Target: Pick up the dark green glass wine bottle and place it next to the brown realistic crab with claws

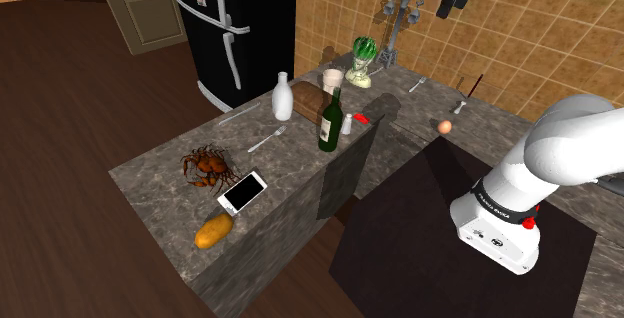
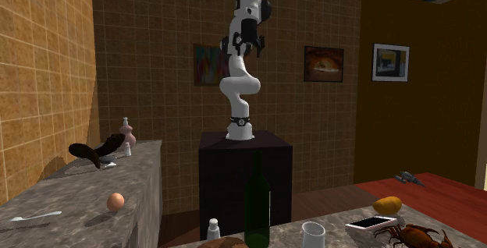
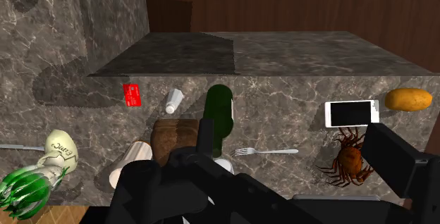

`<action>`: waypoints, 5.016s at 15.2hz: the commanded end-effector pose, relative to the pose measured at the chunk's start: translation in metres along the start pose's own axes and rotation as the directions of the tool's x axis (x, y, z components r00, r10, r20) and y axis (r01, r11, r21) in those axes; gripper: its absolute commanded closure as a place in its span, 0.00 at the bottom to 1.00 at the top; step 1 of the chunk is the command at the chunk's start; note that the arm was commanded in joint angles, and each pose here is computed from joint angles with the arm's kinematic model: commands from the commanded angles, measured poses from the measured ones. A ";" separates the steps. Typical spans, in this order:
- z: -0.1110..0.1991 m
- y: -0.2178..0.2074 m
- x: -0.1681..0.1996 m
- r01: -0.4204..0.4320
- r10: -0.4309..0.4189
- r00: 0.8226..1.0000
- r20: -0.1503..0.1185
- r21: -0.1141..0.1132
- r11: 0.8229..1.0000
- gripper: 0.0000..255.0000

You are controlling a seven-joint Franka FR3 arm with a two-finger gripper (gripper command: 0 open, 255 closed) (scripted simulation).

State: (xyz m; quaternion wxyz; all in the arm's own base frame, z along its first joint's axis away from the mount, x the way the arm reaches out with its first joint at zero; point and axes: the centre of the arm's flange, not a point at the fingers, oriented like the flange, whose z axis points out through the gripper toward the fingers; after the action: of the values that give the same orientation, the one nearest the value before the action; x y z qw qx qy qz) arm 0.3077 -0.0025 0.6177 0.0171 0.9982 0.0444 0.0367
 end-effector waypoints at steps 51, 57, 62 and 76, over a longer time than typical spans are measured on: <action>0.421 0.041 0.257 0.033 -0.031 0.997 -0.064 0.023 0.999 0.00; 0.421 0.041 0.257 0.033 -0.031 0.997 -0.064 0.023 0.999 1.00; 0.421 0.041 0.257 0.033 -0.031 0.997 -0.064 0.023 0.999 1.00; 0.348 0.044 0.263 0.033 -0.031 0.997 -0.064 0.023 0.999 1.00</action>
State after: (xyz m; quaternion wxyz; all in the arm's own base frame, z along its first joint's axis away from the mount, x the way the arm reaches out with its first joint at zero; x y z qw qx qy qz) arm 0.5983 -0.0324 0.2875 0.0042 0.9958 0.0614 0.0675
